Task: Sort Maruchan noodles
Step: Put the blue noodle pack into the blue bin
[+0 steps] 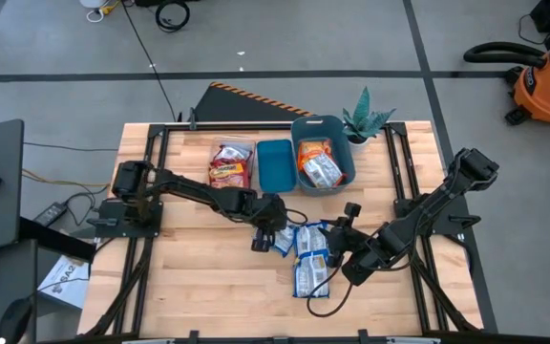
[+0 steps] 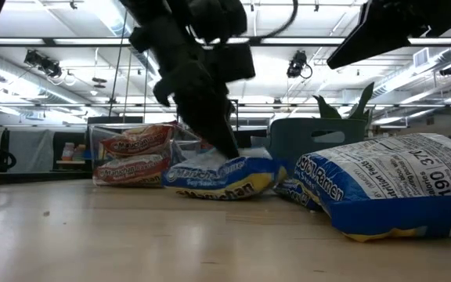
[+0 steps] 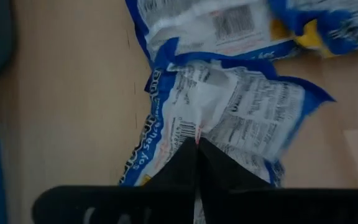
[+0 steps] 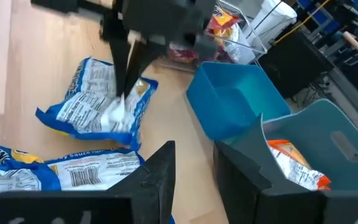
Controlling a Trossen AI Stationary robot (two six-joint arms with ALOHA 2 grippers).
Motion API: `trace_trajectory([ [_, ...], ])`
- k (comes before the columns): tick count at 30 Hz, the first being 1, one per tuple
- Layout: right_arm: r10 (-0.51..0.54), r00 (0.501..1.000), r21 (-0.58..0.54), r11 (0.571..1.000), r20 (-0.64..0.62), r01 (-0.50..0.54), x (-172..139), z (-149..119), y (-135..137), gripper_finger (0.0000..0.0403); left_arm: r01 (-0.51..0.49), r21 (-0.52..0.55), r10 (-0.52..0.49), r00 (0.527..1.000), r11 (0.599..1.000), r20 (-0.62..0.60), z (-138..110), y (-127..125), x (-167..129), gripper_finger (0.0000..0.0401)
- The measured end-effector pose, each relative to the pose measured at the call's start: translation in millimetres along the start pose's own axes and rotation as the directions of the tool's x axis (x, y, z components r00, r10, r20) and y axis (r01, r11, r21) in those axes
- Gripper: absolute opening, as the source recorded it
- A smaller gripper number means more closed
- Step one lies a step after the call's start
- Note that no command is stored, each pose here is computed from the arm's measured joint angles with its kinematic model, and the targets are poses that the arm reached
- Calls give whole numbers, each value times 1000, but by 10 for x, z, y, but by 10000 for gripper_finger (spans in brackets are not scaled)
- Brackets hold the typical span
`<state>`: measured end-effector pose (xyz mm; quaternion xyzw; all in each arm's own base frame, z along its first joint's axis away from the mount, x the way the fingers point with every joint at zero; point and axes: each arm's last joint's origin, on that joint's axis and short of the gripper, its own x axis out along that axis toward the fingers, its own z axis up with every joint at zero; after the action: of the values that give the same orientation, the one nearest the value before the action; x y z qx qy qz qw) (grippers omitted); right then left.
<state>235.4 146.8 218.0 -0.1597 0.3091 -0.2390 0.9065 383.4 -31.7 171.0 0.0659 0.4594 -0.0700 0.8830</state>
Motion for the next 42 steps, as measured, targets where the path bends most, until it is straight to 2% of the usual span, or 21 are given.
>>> trace_trajectory([
  [8, -11, 1000, 72, 997, -23, 12, 56, -166, 6, 114, -49, -22, 51, 995, 999, 86, 102, 233, -512, 12],
  [12, -6, 1000, 135, 991, -15, 8, 69, -186, 19, 114, -138, -17, 139, 980, 990, 139, 130, 429, -751, 11],
  [14, 4, 1000, 160, 987, 4, -5, 76, -177, 39, 114, -226, -11, 225, 962, 974, 157, 134, 558, -835, 12],
  [18, 31, 999, 187, 982, 45, -39, 84, -138, 78, 114, -409, -31, 407, 894, 912, 187, 130, 896, -899, 15],
  [27, 66, 993, 214, 973, 100, -86, 28, -107, 145, 114, -533, -198, 561, 819, 822, 125, -189, 1753, -721, 17],
  [31, 67, 992, 206, 975, 102, -87, 20, -109, 149, 114, -550, -238, 580, 811, 800, 73, -360, 1991, -655, 17],
  [35, 63, 992, 198, 977, 108, -83, 21, -102, 149, 114, -462, -262, 496, 865, 847, 79, -477, 2087, -529, 23],
  [37, 61, 992, 198, 977, 110, -82, 21, -99, 149, 114, -434, -263, 468, 880, 862, 84, -497, 2089, -492, 40],
  [42, 58, 992, 162, 984, 108, -75, 23, -104, 146, 114, -464, -246, 490, 870, 851, 57, -473, 2039, -500, 119],
])
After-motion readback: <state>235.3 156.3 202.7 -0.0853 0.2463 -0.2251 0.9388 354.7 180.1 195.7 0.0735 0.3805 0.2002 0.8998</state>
